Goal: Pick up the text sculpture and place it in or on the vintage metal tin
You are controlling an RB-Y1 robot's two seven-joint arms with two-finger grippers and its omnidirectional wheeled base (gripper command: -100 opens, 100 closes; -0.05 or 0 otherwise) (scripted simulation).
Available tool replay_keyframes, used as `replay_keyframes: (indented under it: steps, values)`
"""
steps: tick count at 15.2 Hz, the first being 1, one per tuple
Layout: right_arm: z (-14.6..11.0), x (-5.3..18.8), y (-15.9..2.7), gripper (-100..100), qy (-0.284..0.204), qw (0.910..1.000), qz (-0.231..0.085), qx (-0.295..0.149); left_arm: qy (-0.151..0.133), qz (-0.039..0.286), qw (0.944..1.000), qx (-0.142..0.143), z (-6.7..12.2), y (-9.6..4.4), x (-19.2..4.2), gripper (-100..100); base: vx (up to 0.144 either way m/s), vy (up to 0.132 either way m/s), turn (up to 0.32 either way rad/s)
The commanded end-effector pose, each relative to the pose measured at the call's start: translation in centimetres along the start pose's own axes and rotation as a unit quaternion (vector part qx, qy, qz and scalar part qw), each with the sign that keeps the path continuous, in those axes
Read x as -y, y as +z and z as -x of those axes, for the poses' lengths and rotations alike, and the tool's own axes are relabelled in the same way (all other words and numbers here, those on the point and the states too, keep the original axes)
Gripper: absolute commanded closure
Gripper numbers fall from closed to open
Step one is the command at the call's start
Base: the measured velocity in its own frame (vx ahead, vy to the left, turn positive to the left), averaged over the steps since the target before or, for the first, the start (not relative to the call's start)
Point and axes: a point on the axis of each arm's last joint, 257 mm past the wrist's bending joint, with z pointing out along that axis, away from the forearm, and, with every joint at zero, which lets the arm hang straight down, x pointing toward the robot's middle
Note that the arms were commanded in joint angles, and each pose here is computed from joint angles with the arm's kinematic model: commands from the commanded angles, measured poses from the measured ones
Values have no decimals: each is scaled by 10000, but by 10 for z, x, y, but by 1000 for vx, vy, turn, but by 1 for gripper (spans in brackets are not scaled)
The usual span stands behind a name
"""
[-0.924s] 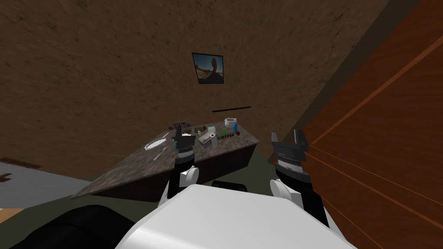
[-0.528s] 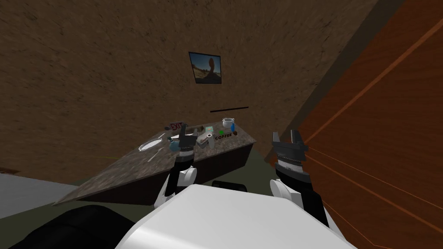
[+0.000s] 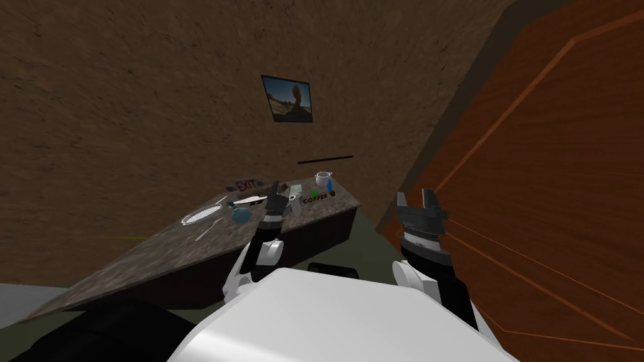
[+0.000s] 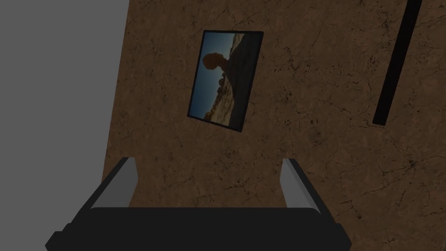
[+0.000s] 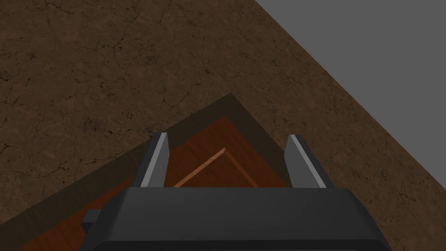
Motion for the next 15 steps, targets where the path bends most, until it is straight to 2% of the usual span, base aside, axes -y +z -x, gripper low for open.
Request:
replay_keyframes:
  steps: [1, 6, 8, 11, 13, 14, 15]
  values:
    - [0, 0, 0, 0, 0, 10000, 0, 0, 103, 188, 9998, -8, 3, 2, -10, -100, 5, -135, -80]
    - [0, 0, 0, 0, 0, 10000, 0, 0, 463, 686, 9966, 46, 19, 9, -40, -100, 11, -154, -98]
    - [0, 0, 0, 0, 0, 10000, 0, 0, 463, 784, 9958, 59, 20, 8, -45, -100, 27, -136, -48]
    - [0, 0, 0, 0, 0, 10000, 0, 0, 680, 1106, 9914, 170, 36, 11, -65, -100, 20, -138, -100]
    - [0, 0, 0, 0, 0, 10000, 0, 0, 679, 1220, 9900, 187, 37, 10, -70, -100, 27, -126, -56]
    - [0, 0, 0, 0, -1, 10000, 0, 0, 776, 1377, 9871, 263, 47, 10, -80, -100, 35, -106, -79]
    - [0, 0, 0, 0, -1, 10000, 0, 0, 775, 1447, 9861, 274, 47, 9, -83, -100, 33, -105, -98]
